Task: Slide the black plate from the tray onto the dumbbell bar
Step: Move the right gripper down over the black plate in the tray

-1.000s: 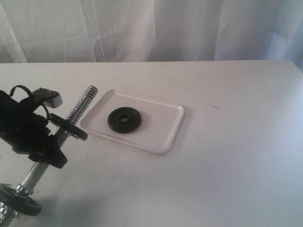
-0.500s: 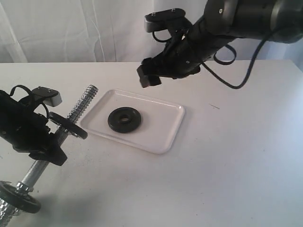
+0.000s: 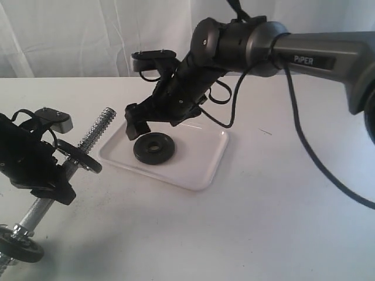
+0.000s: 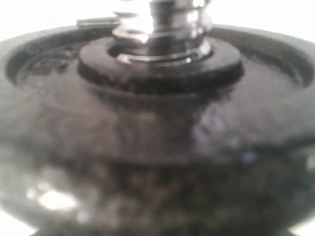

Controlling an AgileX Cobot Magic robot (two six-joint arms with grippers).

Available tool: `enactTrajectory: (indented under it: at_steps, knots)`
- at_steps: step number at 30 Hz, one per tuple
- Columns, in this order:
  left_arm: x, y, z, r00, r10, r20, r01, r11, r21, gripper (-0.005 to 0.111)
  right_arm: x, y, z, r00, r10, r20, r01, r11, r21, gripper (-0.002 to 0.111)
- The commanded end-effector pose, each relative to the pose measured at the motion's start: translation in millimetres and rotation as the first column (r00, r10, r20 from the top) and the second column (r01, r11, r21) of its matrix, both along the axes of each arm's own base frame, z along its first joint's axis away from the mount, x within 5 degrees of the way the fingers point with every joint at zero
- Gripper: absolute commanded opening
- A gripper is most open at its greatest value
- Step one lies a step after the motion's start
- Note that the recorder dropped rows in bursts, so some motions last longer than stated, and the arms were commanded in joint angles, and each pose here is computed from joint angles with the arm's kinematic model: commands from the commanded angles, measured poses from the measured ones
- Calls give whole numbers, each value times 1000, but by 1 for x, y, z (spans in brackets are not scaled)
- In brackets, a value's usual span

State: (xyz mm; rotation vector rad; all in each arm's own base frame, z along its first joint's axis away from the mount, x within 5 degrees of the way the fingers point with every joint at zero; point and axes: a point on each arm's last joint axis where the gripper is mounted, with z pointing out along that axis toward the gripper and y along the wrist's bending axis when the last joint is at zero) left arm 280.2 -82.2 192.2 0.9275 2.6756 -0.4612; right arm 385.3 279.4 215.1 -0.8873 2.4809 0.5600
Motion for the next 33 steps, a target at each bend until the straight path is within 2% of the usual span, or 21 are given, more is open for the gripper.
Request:
enactTrajectory:
  at_steps: [1,9,13,20,25,33]
  knots:
    - [-3,-4,22,999,17,31,-15,998,-60,0,4,7,2,997,24,76,-23,1000,-14,93]
    - [-4,-4,22,1000,14,26,-12,998,-59,0,4,6,9,997,-16,73,15,1000,13,94]
    - [-3,-4,22,999,17,32,-15,998,-59,0,3,6,8,998,-34,50,34,999,15,105]
    - [-3,-4,22,999,19,36,-17,998,-58,0,7,7,8,995,-35,93,33,999,19,105]
    - [-3,-4,22,999,19,36,-17,998,-58,0,15,6,-4,988,-25,152,30,999,-27,105]
    - [-2,-4,22,999,30,40,-28,998,-59,0,19,8,-29,991,-9,134,19,997,-75,105]
